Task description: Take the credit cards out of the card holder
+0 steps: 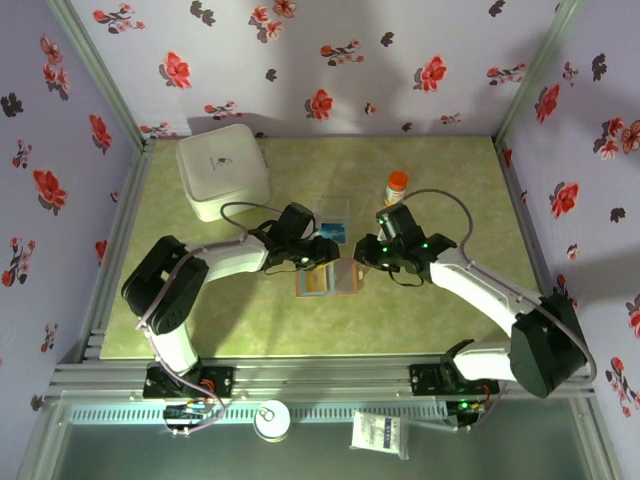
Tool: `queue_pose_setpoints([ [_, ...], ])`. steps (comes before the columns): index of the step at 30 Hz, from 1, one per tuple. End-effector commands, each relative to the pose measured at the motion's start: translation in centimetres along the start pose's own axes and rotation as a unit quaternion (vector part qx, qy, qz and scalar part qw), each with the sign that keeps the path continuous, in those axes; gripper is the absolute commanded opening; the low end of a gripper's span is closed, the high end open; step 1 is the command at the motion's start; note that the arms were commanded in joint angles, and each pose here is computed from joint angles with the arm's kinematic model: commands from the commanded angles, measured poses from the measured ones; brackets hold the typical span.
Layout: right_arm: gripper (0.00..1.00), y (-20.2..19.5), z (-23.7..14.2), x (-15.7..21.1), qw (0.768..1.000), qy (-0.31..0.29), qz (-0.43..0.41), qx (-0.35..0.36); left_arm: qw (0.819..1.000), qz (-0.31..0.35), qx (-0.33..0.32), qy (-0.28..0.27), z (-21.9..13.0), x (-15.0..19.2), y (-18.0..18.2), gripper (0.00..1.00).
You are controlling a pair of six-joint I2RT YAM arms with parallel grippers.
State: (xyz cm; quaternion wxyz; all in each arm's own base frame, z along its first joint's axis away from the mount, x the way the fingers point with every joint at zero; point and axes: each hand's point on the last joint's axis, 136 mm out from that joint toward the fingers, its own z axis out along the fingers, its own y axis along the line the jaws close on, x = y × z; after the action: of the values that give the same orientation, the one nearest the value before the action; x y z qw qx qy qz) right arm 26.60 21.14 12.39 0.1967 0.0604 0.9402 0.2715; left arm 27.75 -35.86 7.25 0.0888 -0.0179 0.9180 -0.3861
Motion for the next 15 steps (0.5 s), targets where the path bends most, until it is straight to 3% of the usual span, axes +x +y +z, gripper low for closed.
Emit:
queue_pose_setpoints([
  [1, 0.25, -2.9, -0.6, 0.9, 0.999, 0.009, -0.008, 0.052, 1.0, 0.004, 0.007, 0.014, 1.0, 0.3, -1.3, 0.36],
  [15, 0.27, -2.3, -0.3, 2.0, 0.999, 0.026, 0.015, 0.018, 1.0, 0.01, 0.005, 0.029, 2.0, 0.5, -1.3, 0.37],
])
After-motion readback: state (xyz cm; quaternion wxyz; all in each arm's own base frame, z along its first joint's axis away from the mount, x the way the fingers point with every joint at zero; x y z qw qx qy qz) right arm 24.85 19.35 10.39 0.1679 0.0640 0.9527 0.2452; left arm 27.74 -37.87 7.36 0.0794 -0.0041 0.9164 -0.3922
